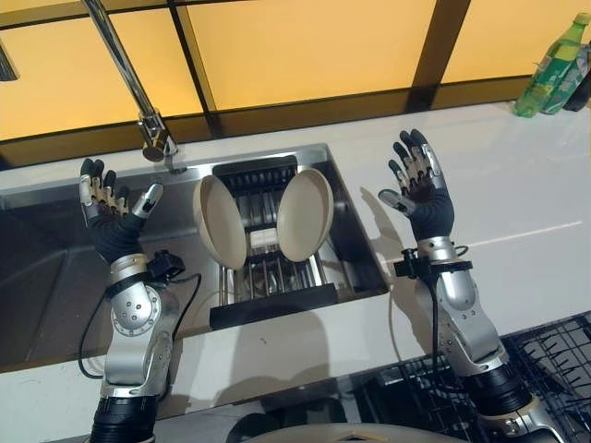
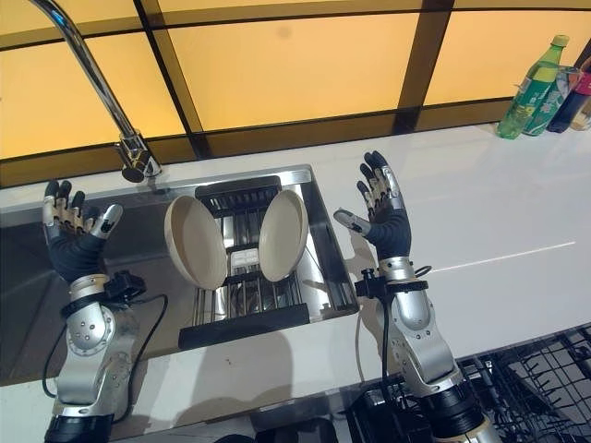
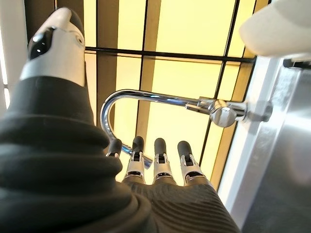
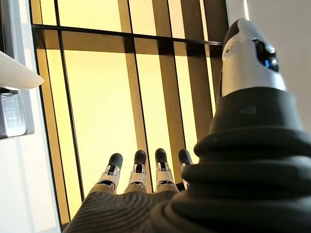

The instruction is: Pick up plates and place into dishwasher.

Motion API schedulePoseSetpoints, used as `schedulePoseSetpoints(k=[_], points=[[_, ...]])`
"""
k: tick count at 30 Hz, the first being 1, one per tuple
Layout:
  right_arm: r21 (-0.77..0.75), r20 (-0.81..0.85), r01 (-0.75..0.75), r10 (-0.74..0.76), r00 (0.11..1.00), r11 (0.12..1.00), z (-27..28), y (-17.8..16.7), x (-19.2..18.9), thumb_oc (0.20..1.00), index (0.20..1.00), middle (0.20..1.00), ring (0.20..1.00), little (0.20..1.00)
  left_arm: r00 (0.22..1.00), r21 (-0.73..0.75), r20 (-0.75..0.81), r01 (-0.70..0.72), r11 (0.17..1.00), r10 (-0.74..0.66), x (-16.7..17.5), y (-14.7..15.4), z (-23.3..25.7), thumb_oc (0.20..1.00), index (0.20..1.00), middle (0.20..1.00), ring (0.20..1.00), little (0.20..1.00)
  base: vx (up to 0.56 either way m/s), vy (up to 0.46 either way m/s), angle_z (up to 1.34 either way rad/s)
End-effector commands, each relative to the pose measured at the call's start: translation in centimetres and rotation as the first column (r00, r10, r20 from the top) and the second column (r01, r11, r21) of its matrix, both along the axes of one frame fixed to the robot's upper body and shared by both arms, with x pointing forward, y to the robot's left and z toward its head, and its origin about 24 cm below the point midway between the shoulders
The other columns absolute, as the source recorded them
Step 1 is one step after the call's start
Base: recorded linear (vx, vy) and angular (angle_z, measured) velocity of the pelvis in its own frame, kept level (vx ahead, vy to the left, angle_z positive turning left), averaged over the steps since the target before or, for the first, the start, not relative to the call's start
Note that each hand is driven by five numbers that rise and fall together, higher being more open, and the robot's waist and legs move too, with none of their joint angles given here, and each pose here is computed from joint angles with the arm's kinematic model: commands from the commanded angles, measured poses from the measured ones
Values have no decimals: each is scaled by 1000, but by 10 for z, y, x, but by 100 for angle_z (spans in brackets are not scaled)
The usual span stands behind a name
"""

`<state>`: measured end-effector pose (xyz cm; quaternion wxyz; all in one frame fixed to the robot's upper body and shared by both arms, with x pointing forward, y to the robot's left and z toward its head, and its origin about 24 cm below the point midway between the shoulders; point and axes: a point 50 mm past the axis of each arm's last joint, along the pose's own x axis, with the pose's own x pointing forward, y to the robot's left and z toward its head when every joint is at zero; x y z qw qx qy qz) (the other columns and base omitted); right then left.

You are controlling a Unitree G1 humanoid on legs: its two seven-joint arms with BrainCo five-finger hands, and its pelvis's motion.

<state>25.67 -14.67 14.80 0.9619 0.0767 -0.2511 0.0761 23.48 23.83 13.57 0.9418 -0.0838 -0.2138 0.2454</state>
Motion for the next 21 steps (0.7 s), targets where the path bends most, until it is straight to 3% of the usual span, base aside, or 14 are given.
schedulePoseSetpoints(k=[1, 14, 19, 21], points=[[-15, 68, 23, -21, 997, 1000, 11, -7, -4, 1000, 1000, 1000, 1000, 1000, 999, 17, 17, 36, 999, -36, 5, 1, 1, 1000, 1000, 1000, 1000, 1000, 0, 0, 0], [-17, 72, 21, -20, 997, 1000, 10, -8, -6, 1000, 1000, 1000, 1000, 1000, 998, 72, 59, 29, 997, -33, 3, 3, 8, 1000, 1000, 1000, 1000, 1000, 0, 0, 0], [-17, 69, 21, -19, 997, 1000, 10, -9, -5, 1000, 1000, 1000, 1000, 1000, 997, 184, 68, 16, 983, -29, 4, 5, 15, 1000, 1000, 1000, 1000, 1000, 0, 0, 0], [-23, 68, 19, -17, 998, 1000, 10, -10, -5, 1000, 1000, 1000, 1000, 1000, 998, 333, 56, -22, 943, 3, 5, 7, 21, 1000, 1000, 1000, 1000, 1000, 0, 0, 0]])
